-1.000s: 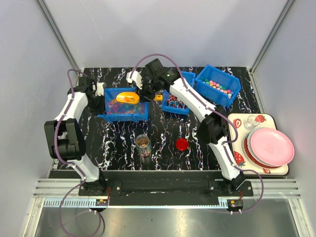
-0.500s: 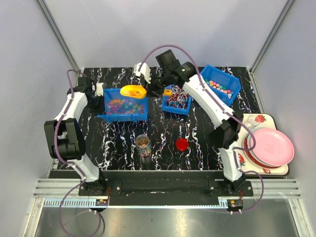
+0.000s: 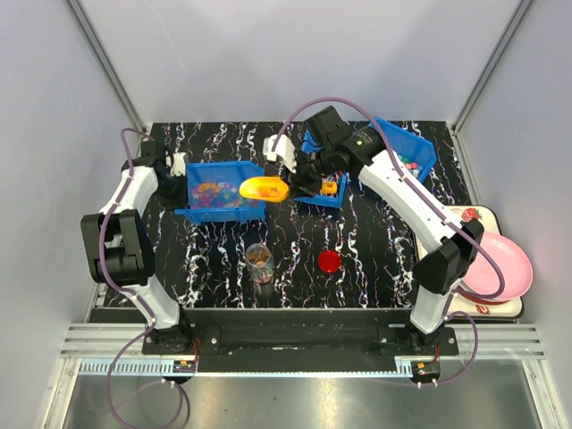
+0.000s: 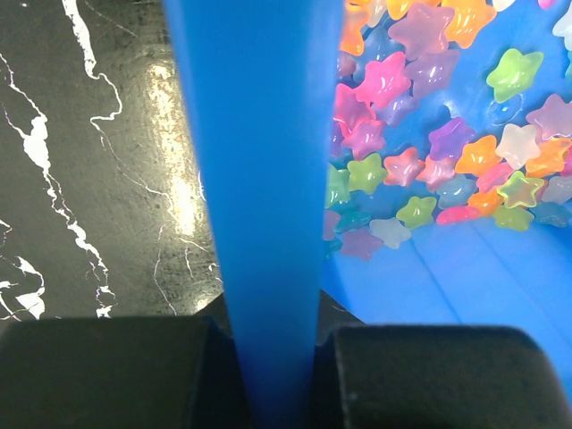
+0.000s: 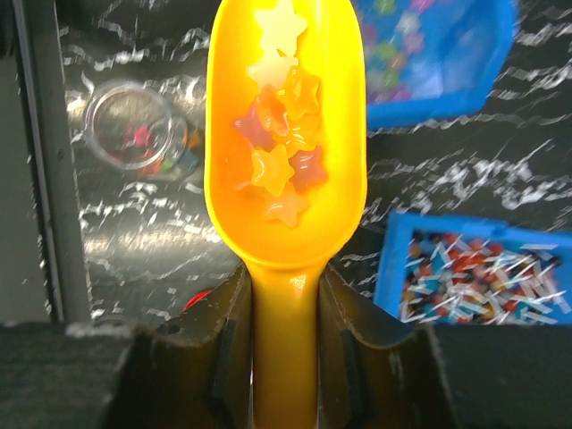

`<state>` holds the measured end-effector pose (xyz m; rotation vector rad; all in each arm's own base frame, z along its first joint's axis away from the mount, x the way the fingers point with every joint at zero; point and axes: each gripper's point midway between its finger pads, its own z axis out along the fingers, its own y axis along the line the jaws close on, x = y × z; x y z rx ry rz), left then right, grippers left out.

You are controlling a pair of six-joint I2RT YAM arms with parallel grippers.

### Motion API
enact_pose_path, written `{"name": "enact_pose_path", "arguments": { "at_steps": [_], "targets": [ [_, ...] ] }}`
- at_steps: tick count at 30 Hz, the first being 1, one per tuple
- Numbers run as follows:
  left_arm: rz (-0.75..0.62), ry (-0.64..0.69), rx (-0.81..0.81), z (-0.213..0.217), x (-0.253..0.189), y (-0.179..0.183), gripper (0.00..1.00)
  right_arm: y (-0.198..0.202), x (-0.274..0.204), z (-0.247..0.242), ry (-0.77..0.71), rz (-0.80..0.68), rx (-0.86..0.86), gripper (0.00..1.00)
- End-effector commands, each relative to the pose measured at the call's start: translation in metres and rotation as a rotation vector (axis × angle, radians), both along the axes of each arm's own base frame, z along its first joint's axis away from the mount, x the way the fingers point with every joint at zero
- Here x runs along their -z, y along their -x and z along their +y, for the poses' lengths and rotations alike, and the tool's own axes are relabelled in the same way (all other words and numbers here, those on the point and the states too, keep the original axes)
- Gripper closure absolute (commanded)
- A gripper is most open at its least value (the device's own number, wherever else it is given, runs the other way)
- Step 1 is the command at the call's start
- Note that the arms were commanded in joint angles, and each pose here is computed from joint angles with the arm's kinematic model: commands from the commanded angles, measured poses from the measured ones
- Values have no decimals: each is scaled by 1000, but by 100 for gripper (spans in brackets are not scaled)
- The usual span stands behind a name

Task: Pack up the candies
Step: Place the fake candies in the packing bottle.

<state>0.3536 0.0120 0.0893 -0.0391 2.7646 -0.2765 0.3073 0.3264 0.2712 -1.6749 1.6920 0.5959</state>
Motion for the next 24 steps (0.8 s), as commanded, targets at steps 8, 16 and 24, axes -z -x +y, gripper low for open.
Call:
{"name": "enact_pose_path", "arguments": {
  "at_steps": [8,16,24],
  "targets": [
    [-107,13,-10,6,-20,-25,100,48,11,-27,68,-42,-41,100],
    [-108,6,-22,11,-21,-23,100,77,24,-31,153,-60,-81,100],
    [-111,9,-24,12,-22,-23,100,92,36,-34,249,-81,-102,100]
  ]
}}
